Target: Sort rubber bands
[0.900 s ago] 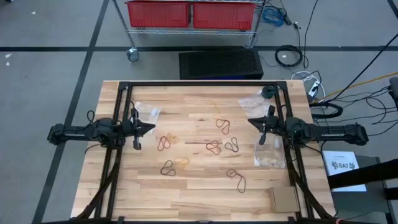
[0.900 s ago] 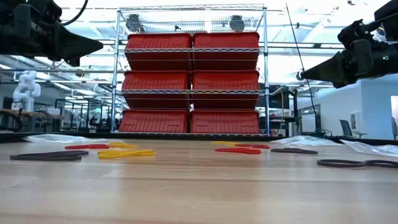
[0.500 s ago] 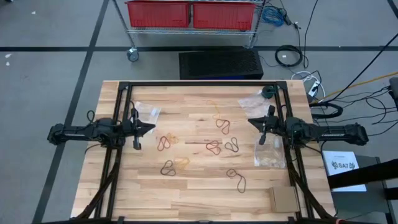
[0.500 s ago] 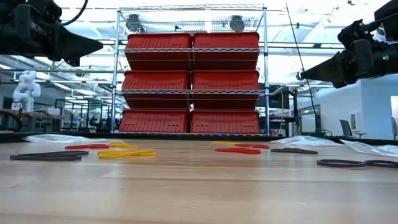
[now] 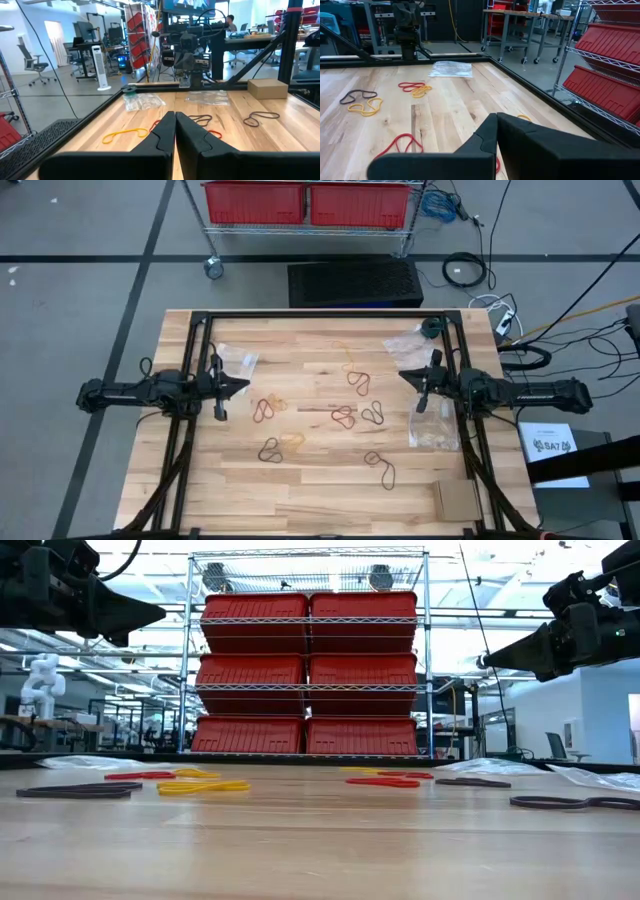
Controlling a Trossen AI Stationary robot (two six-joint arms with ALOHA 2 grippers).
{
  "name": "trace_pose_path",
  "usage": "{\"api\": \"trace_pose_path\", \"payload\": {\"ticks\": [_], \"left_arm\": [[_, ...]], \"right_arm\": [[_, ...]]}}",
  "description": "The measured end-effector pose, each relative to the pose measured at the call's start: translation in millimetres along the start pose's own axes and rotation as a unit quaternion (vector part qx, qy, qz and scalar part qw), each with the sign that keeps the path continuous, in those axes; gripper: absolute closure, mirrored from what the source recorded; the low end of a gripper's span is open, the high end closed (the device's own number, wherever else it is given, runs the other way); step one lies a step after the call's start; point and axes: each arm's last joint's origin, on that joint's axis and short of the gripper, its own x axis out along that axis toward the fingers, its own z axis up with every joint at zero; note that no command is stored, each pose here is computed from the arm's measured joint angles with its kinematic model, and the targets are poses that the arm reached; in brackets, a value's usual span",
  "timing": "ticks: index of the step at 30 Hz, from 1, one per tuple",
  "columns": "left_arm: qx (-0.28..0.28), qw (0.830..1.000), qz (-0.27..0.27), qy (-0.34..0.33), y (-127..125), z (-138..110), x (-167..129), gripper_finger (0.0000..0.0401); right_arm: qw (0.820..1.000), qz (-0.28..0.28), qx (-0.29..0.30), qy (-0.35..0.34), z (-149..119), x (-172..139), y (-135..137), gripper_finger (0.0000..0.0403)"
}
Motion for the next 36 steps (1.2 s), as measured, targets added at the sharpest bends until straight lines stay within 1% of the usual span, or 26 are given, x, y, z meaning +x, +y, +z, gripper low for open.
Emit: {"api": "trace_pose_path", "payload": {"ticks": [31, 33, 36], "left_arm": [[0.000, 1.000, 0.000, 0.000, 0, 0, 0, 0.0383], [0.000, 1.000, 0.000, 0.000, 0, 0, 0, 0.0383], [0.000, 1.000, 0.000, 0.000, 0, 0, 0, 0.0383]], "right_arm": [[1.000, 0.000, 0.000, 0.000, 0, 0, 0, 0.0403], [1.000, 0.000, 0.004, -0.009, 2, 0, 0, 0.0403], [0.998, -0.003, 0.027, -0.058, 12, -1, -1, 0.0403]]}}
